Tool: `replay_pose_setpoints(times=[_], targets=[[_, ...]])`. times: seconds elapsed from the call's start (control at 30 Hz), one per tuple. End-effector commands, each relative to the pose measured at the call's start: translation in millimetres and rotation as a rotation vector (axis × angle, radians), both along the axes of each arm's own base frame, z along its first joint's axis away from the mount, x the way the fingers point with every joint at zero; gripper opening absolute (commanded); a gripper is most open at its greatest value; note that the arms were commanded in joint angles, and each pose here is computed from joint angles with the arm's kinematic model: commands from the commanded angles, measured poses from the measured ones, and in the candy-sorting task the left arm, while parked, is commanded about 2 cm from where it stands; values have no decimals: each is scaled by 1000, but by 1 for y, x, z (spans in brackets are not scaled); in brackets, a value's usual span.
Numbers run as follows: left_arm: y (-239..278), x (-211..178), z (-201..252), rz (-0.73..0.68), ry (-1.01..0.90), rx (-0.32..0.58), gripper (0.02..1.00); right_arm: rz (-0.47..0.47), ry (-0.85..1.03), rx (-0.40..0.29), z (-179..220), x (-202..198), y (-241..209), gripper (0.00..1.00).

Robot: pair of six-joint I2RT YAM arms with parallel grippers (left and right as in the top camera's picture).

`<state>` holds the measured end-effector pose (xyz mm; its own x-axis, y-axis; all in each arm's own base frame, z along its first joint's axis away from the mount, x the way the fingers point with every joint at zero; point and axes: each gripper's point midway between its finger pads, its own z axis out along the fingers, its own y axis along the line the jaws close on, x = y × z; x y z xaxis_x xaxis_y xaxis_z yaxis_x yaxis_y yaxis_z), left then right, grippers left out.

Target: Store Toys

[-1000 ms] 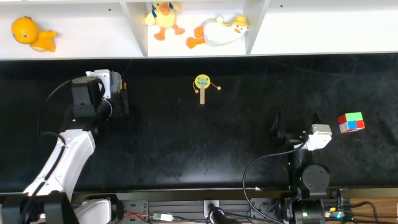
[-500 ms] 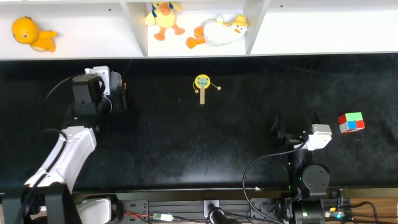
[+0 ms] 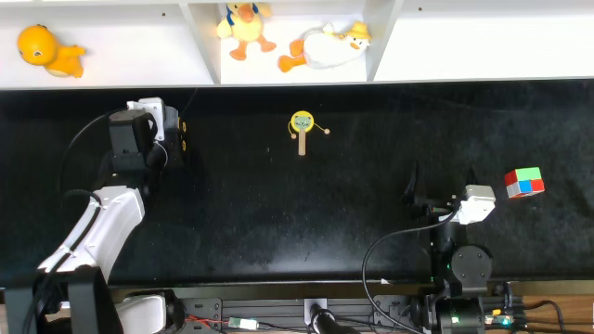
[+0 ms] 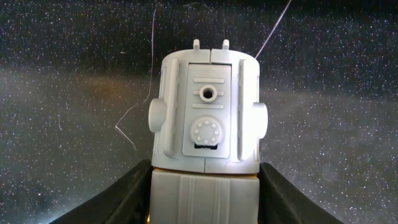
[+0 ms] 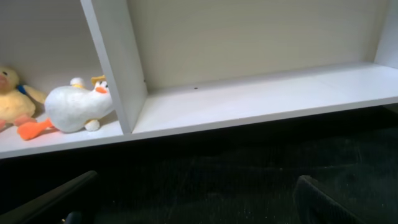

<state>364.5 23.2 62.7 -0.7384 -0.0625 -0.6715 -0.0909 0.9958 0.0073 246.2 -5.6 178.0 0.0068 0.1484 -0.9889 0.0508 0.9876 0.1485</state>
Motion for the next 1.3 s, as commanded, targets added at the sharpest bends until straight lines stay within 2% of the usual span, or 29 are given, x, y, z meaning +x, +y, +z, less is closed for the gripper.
replay_pose_setpoints(times=[0.03, 0.13, 0.4, 0.67, 0.97, 1.3], targets=[[-1, -2, 1, 3, 2, 3, 349, -5, 0, 7, -4, 0, -1, 996], [-1, -4, 12, 4, -20, 4, 292, -5, 0, 7, -4, 0, -1, 996], [-1, -21, 60, 4, -110, 8, 218, -5, 0, 7, -4, 0, -1, 993], [-2, -22, 103, 26, -251, -13, 209, -5, 0, 7, -4, 0, -1, 996], [-1, 11, 123, 46, -320, -42, 189, -5, 0, 7, -4, 0, -1, 993], [-1, 81, 139, 33, -310, -52, 180, -5, 0, 7, -4, 0, -1, 996]])
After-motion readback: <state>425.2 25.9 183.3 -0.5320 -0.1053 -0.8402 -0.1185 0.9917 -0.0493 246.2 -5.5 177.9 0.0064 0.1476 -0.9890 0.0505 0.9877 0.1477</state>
